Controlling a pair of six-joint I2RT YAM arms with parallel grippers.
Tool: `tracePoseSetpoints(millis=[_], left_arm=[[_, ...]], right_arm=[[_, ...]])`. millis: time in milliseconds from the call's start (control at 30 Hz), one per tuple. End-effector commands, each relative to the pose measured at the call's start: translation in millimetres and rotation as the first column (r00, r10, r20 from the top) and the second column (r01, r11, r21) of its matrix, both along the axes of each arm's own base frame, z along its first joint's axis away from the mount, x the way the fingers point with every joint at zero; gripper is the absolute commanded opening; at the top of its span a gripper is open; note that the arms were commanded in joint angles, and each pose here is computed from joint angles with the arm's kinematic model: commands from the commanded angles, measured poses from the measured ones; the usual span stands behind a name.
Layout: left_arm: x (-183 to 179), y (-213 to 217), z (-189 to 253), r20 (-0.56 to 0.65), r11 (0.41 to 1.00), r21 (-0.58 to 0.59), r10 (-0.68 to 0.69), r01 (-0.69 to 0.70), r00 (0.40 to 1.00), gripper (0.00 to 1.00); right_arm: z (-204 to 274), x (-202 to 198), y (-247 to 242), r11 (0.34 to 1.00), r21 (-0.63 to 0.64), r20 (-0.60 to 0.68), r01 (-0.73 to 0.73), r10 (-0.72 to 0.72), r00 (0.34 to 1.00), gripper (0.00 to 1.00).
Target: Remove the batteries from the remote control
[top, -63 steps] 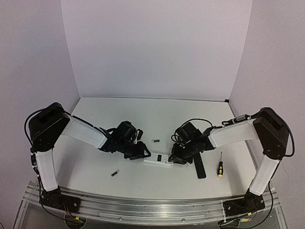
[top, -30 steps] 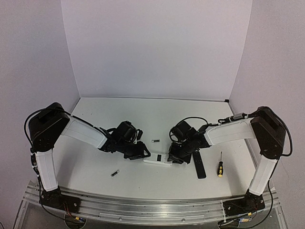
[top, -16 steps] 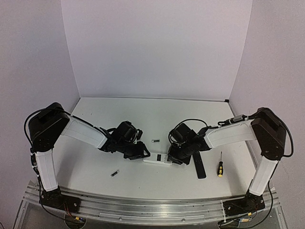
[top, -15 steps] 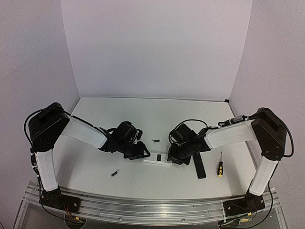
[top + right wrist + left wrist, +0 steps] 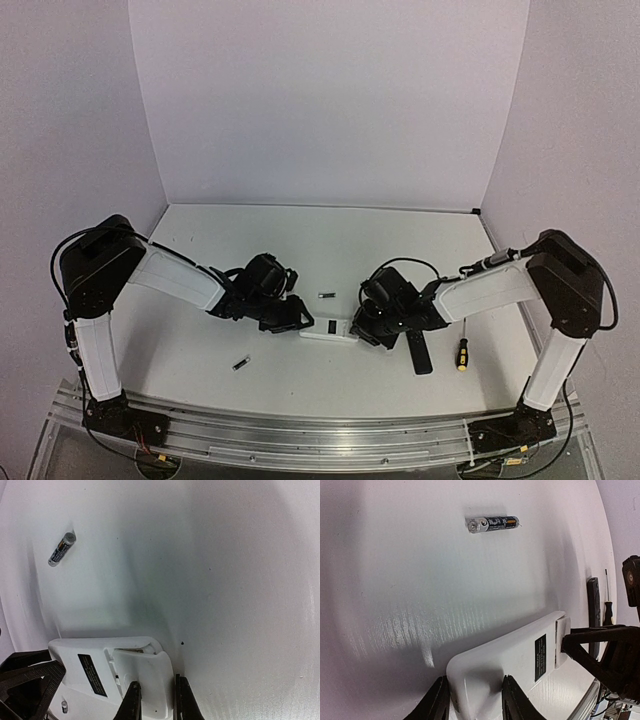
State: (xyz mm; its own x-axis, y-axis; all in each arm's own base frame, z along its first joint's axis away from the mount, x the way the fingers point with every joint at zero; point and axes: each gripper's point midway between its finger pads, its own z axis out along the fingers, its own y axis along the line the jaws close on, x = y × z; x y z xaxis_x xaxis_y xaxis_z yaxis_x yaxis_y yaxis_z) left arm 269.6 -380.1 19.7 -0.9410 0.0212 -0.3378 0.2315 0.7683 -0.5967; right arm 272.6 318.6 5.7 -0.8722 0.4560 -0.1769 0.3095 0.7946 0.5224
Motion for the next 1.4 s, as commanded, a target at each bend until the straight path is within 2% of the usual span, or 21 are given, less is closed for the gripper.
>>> tracePoseSetpoints(millis=[0, 267, 633, 1067, 1267, 1367], left_arm=[[-58, 28, -64, -0.218, 0.977, 0.184, -0.067, 0.109, 0.974, 0.37], [-59, 31, -65, -0.217, 0.974, 0.196, -0.065, 0.109, 0.974, 0.36], [-58, 23, -66, -0.224, 0.977, 0.174, -0.08, 0.121, 0.971, 0.36], [-58, 19, -66, -0.234, 0.978, 0.164, -0.087, 0.127, 0.968, 0.36], [-57, 22, -70, -0.243, 0.975, 0.191, -0.069, 0.117, 0.968, 0.36], [-59, 25, -72, -0.253, 0.973, 0.203, -0.056, 0.109, 0.966, 0.36]], right_arm=[[-56, -15, -30, 0.978, -0.207, -0.12, -0.032, 0.007, 0.993, 0.0], [-61, -35, -42, 0.923, -0.318, -0.24, -0.218, 0.145, 0.96, 0.0], [-71, -39, -7, 0.892, -0.229, -0.277, -0.39, 0.325, 0.904, 0.0], [-95, -48, -3, 0.887, -0.205, -0.333, -0.414, 0.335, 0.881, 0.0], [-121, -61, -29, 0.852, -0.274, -0.388, -0.447, 0.327, 0.862, 0.02], [-126, -68, -52, 0.85, -0.327, -0.405, -0.412, 0.268, 0.874, 0.04]])
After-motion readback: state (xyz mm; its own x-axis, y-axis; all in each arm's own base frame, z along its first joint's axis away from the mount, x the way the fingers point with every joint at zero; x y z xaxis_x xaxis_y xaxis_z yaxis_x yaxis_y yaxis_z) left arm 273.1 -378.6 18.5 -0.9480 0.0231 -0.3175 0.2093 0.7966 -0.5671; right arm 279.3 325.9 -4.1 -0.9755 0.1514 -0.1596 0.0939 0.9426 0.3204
